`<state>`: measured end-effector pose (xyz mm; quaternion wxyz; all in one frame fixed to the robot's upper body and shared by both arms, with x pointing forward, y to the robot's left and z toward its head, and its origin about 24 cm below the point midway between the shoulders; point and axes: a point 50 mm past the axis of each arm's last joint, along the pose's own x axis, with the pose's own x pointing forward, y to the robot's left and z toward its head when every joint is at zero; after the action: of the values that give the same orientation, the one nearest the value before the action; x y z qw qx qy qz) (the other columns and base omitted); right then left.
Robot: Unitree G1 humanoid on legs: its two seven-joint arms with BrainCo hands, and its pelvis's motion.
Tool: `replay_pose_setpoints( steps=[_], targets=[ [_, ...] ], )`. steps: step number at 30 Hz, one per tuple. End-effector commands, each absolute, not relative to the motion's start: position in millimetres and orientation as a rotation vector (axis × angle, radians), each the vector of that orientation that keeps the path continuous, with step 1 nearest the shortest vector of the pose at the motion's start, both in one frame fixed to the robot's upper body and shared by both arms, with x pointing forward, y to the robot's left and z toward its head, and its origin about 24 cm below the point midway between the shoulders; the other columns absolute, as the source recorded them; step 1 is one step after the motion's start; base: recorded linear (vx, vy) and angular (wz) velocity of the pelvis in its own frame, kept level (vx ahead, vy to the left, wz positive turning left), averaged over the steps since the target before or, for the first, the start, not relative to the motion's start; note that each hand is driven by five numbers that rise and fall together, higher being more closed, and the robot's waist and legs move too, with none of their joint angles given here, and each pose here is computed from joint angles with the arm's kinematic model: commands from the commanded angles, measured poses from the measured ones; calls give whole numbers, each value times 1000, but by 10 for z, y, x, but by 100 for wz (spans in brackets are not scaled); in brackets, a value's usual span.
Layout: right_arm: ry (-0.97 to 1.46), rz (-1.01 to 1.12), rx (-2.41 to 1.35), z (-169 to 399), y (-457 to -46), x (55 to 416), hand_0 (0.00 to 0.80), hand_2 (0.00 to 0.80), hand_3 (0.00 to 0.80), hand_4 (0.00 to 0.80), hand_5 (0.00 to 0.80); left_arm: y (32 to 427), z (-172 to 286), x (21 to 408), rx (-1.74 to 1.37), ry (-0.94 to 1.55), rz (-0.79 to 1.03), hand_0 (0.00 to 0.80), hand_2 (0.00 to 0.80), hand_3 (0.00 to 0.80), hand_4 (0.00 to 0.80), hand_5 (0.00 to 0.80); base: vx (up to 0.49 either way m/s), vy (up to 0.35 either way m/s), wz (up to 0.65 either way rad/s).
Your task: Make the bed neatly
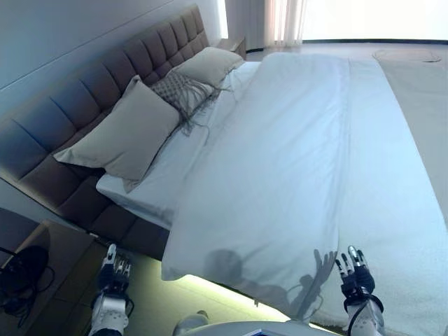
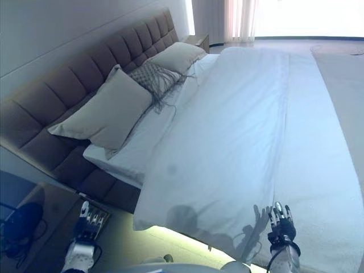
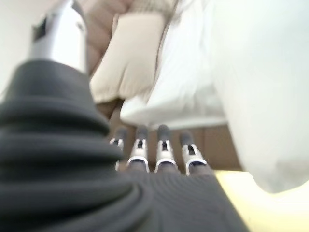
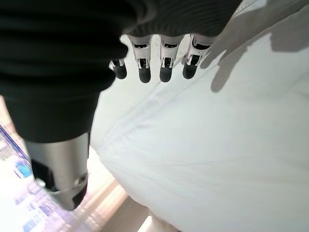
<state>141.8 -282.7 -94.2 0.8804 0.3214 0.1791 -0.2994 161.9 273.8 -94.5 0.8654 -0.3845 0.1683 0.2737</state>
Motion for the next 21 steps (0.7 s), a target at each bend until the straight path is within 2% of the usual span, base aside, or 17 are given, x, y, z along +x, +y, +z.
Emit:
replay_pose_setpoints(
  steps=[1,11,21],
  targets=[
    [214,-560,732,-749,-2628,1829,0,0,0,0,0,2891,-485,2049,-658,161,384,0,0,0,0,0,-45,-154,-6],
    [281,-394,670,-741,-2438,1903,0,0,0,0,0,2747,-501,2058,-510,248,313,0,0,0,0,0,-29,-110,-3],
    [311,-433,767,-884,-2317,1787,0,0,0,0,0,2493,-601,2014,-568,292,236,0,0,0,0,0,-23,-46,-9]
  ],
)
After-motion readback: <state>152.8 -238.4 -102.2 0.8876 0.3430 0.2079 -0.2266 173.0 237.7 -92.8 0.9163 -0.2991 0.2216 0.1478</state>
